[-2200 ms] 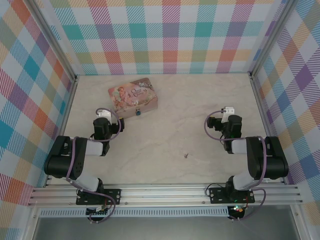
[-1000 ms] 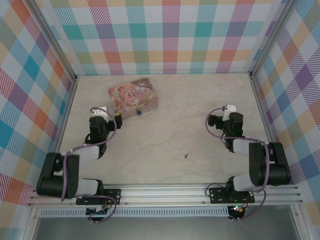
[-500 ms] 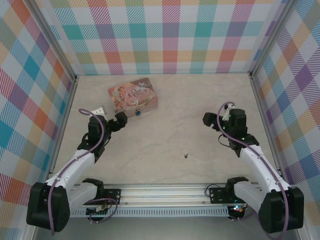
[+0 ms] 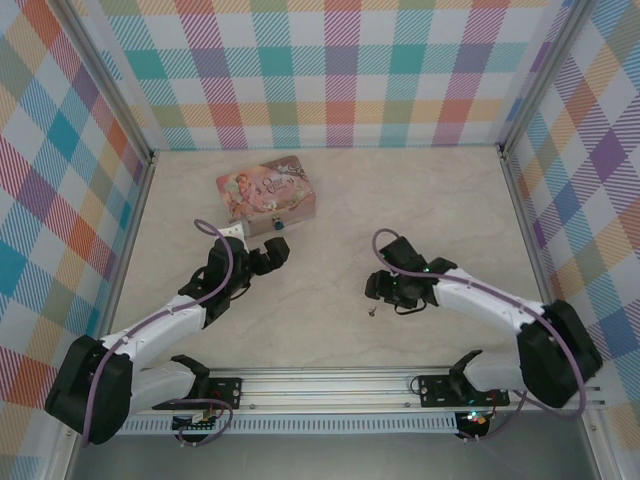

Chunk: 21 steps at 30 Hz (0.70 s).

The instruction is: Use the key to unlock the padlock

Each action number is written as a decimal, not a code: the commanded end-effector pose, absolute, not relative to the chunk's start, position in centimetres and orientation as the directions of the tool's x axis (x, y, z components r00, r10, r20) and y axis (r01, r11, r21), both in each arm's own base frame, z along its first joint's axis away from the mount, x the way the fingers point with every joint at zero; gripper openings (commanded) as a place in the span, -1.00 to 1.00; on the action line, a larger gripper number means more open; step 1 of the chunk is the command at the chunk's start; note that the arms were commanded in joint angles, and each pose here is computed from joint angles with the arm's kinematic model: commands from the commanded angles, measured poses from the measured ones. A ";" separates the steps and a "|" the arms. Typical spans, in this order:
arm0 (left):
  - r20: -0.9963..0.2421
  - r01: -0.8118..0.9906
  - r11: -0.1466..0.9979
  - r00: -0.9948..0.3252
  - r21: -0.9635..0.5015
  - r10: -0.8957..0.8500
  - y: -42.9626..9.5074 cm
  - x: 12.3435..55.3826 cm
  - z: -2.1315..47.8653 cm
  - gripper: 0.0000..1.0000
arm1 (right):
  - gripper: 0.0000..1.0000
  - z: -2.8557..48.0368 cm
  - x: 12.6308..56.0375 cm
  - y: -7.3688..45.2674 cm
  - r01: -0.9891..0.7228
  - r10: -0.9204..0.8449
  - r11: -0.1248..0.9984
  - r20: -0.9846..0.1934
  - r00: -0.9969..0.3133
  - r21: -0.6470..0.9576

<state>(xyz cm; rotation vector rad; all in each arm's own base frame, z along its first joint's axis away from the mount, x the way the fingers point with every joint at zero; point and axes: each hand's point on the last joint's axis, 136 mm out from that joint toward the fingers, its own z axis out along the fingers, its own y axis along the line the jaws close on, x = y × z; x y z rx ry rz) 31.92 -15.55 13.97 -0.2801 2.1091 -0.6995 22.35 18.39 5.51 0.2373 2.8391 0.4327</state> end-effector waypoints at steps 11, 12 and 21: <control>-0.704 0.075 0.807 -0.541 -0.586 -0.461 -15.3 31.8 15.5 1.00 | 0.03 2.8 21.3 19.6 0.153 0.171 0.980 -0.143 -0.975 0.129; -0.704 0.076 0.807 -0.542 -0.586 -0.460 -15.3 31.8 15.5 1.00 | 0.02 2.6 21.1 19.6 0.150 0.166 0.981 -0.138 -0.976 0.119; -0.700 0.077 0.801 -0.540 -0.594 -0.467 -15.4 31.9 15.8 1.00 | -0.06 1.8 19.6 19.5 0.132 0.140 0.988 -0.095 -0.986 0.085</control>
